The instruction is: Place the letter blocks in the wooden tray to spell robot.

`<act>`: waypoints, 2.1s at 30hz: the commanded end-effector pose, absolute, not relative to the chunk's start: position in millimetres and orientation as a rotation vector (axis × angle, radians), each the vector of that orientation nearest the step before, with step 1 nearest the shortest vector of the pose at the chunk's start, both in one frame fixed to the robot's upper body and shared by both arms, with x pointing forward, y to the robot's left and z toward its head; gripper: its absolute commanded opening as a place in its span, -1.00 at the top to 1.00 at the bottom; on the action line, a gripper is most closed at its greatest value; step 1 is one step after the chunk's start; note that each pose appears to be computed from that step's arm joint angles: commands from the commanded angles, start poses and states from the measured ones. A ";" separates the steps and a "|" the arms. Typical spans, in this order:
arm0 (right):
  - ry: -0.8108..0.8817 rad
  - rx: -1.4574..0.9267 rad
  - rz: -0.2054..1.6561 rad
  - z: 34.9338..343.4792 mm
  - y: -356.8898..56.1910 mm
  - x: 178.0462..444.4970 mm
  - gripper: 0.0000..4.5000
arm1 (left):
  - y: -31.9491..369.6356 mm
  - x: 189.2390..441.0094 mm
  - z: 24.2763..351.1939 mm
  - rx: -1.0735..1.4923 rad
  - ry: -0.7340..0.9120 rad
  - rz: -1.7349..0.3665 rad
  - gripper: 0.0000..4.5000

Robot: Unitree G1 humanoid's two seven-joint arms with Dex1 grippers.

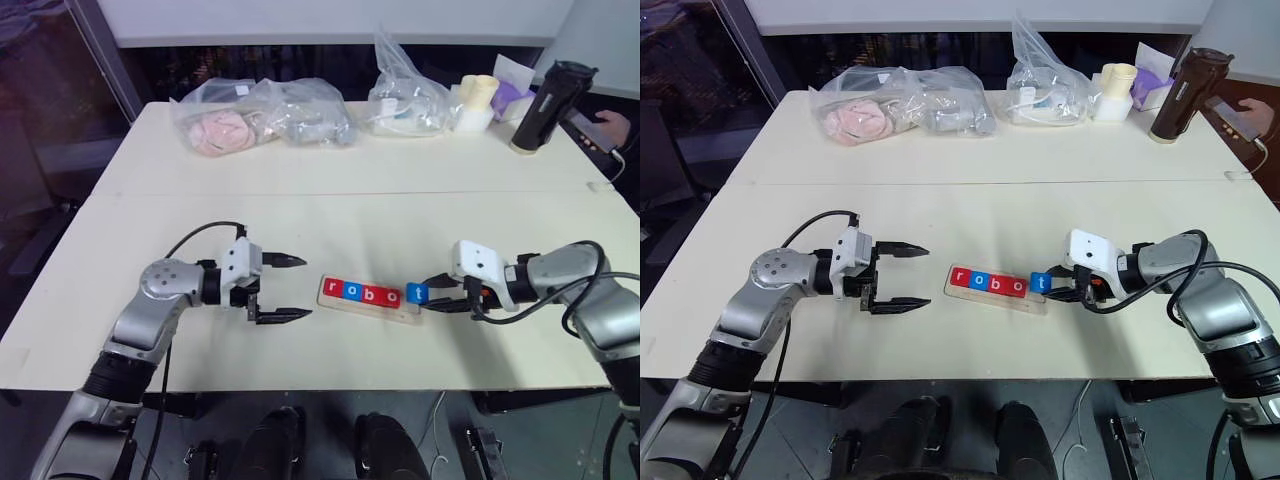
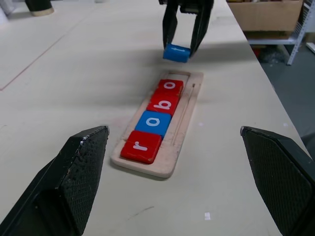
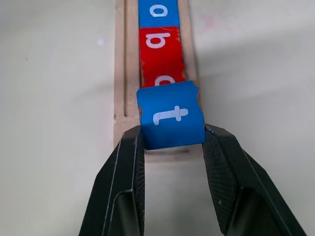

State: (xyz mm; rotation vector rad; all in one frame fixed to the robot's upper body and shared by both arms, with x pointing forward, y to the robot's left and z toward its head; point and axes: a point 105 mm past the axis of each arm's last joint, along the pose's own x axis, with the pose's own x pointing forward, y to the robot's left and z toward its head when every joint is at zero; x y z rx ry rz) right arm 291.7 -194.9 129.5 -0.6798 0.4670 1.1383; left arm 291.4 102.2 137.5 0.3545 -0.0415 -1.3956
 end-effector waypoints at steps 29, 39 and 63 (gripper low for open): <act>0.424 -0.694 1.060 137.6 -194.7 312.8 -0.99 | 97.3 288.9 146.8 0.380 -0.102 -1.377 -1.00; 0.448 -0.749 0.994 141.9 -218.7 322.3 -0.99 | 94.9 289.1 146.6 0.383 -0.104 -1.384 -1.00; 0.428 -0.803 1.010 141.1 -213.6 319.3 -0.99 | 98.2 289.2 146.7 0.386 -0.087 -1.370 -1.00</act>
